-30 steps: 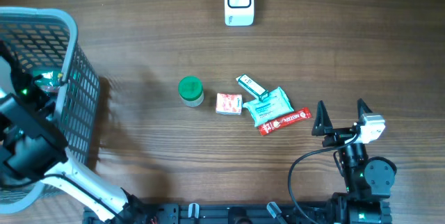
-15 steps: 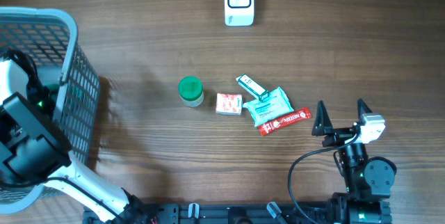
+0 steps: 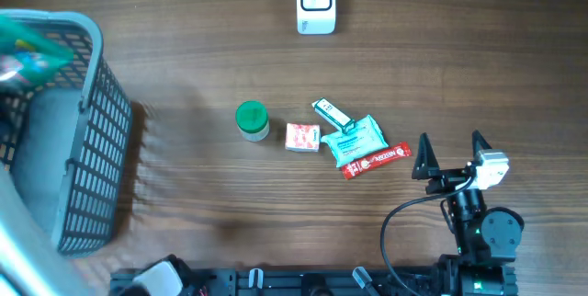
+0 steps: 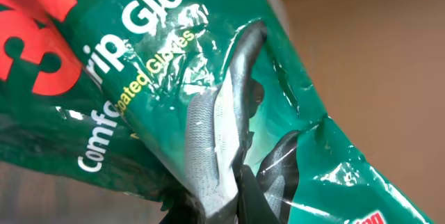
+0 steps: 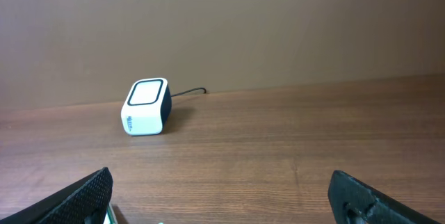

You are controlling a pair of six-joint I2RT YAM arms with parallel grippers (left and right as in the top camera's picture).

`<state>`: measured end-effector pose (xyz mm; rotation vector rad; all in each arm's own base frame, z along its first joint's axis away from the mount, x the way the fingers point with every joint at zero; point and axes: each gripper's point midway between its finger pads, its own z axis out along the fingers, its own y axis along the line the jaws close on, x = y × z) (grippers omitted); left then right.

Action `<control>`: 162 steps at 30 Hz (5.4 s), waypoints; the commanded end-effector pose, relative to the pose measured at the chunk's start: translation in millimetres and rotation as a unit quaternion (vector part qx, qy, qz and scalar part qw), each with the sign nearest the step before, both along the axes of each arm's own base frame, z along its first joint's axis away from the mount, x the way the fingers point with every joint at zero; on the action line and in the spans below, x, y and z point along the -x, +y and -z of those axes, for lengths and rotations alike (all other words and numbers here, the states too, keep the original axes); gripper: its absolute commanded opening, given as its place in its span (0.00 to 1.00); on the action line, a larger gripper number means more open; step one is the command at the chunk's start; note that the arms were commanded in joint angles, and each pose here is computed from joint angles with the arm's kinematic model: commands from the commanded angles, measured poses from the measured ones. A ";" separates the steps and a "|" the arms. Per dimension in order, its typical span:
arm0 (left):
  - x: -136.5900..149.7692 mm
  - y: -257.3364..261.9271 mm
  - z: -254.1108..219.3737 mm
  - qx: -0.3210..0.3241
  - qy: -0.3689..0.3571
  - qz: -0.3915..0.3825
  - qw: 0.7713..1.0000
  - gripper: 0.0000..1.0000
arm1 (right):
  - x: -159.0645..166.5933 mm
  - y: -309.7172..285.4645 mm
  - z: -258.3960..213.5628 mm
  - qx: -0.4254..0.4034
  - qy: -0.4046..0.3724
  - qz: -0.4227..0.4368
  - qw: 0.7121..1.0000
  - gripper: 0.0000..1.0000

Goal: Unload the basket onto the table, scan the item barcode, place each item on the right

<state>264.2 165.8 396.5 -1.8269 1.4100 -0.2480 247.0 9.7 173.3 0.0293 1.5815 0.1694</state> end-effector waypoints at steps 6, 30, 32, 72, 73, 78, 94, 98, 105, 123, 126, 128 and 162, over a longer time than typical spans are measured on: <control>2.3 -230.6 106.2 -0.048 0.209 0.319 0.923 0.04 | 0.4 1.1 -1.9 0.009 -0.005 -0.004 1.000 1.00; -57.5 -287.7 34.7 -0.309 0.001 0.315 0.897 1.00 | 0.4 1.1 -2.0 0.009 -0.006 -0.004 1.000 1.00; -59.2 -245.4 -46.4 -0.345 -0.073 0.196 0.915 1.00 | 0.4 1.1 -1.9 0.009 -0.005 -0.004 1.000 1.00; 230.8 -188.5 -114.9 -0.719 -0.342 0.267 0.543 1.00 | 0.4 1.1 -1.9 0.009 -0.005 -0.004 1.000 1.00; 236.7 -189.2 -113.2 -0.719 -0.351 0.266 0.538 1.00 | 0.4 1.1 -2.0 0.009 -0.006 -0.004 1.000 1.00; 239.6 -189.5 -114.1 -0.719 -0.358 0.264 0.535 1.00 | 0.4 1.1 -1.9 0.009 -0.005 -0.004 1.000 1.00; 195.7 -145.4 -70.4 -0.665 -0.251 0.255 0.655 1.00 | 0.6 3.3 -2.3 0.001 -0.005 -0.010 1.000 1.00; 137.9 -159.1 -29.9 -0.653 -0.253 0.296 0.649 1.00 | 0.6 3.2 -2.2 -0.183 0.013 -0.009 0.983 1.00; 61.8 -189.8 88.4 -0.610 -0.209 0.430 0.632 1.00 | 17.9 62.1 -5.9 -0.334 0.084 -0.178 0.922 1.00; 26.7 -210.6 235.9 -0.534 -0.144 0.551 0.625 1.00 | 48.1 111.9 14.3 -0.279 0.238 -0.318 0.874 0.99; 24.3 -195.7 249.5 -0.529 -0.098 0.539 0.648 1.00 | 43.9 100.5 -19.9 -0.231 0.237 -0.279 0.902 0.99; 23.6 -195.7 249.8 -0.530 -0.099 0.539 0.648 1.00 | 47.1 85.2 -40.6 -0.187 0.242 -0.227 0.925 1.00; 21.9 -216.3 249.9 -0.580 -0.126 0.569 0.570 1.00 | 31.2 97.9 33.1 -0.270 0.563 -0.120 0.772 1.00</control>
